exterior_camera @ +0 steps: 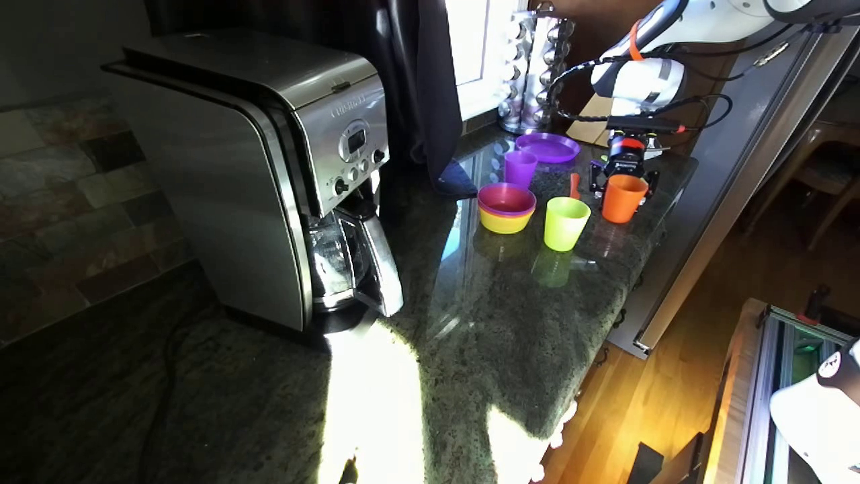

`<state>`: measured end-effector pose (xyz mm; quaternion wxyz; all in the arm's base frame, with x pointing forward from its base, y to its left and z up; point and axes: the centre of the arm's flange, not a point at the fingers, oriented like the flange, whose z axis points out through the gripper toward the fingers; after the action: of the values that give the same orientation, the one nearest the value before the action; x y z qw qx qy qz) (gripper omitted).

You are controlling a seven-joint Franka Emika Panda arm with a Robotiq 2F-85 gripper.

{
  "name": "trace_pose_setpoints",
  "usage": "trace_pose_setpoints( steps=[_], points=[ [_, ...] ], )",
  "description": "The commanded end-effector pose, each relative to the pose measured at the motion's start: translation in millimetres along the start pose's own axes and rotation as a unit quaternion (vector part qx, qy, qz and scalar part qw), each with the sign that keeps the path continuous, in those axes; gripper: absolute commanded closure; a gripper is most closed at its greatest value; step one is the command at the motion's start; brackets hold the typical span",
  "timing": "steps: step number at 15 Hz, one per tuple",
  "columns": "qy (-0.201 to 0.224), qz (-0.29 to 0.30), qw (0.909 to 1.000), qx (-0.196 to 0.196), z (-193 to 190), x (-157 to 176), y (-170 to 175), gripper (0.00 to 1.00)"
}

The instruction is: Place the orange cup upside down then put the smaller cup on top

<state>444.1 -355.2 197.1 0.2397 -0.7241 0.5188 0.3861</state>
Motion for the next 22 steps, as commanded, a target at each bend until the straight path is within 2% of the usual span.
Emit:
trace_pose_setpoints(
  steps=[1,3,5,8,11,14,16,18,22],
  points=[
    [0.011,-0.007,0.9998,0.014,0.7,-0.4,-2.3,0.57],
    [0.041,-0.014,0.9988,0.022,-1.4,-16.4,2.8,0.57],
    [0.102,-0.013,0.9942,0.031,-5.9,-36.1,8.6,0.57],
    [0.181,-0.016,0.9817,0.056,-8.9,-61.1,5.9,0.57],
    [0.263,-0.02,0.9607,0.086,-11.9,-82.1,3.6,0.57],
    [0.345,-0.009,0.9324,0.108,-12.3,-97.4,0.8,0.57],
    [0.395,0.017,0.9129,0.103,-10.1,-105.3,1.8,0.57],
    [0.421,0.035,0.9007,0.101,-5.2,-112.5,3.9,0.57],
    [0.43,0.065,0.8974,0.076,2.1,-116.8,8.8,0.57]
  ],
)
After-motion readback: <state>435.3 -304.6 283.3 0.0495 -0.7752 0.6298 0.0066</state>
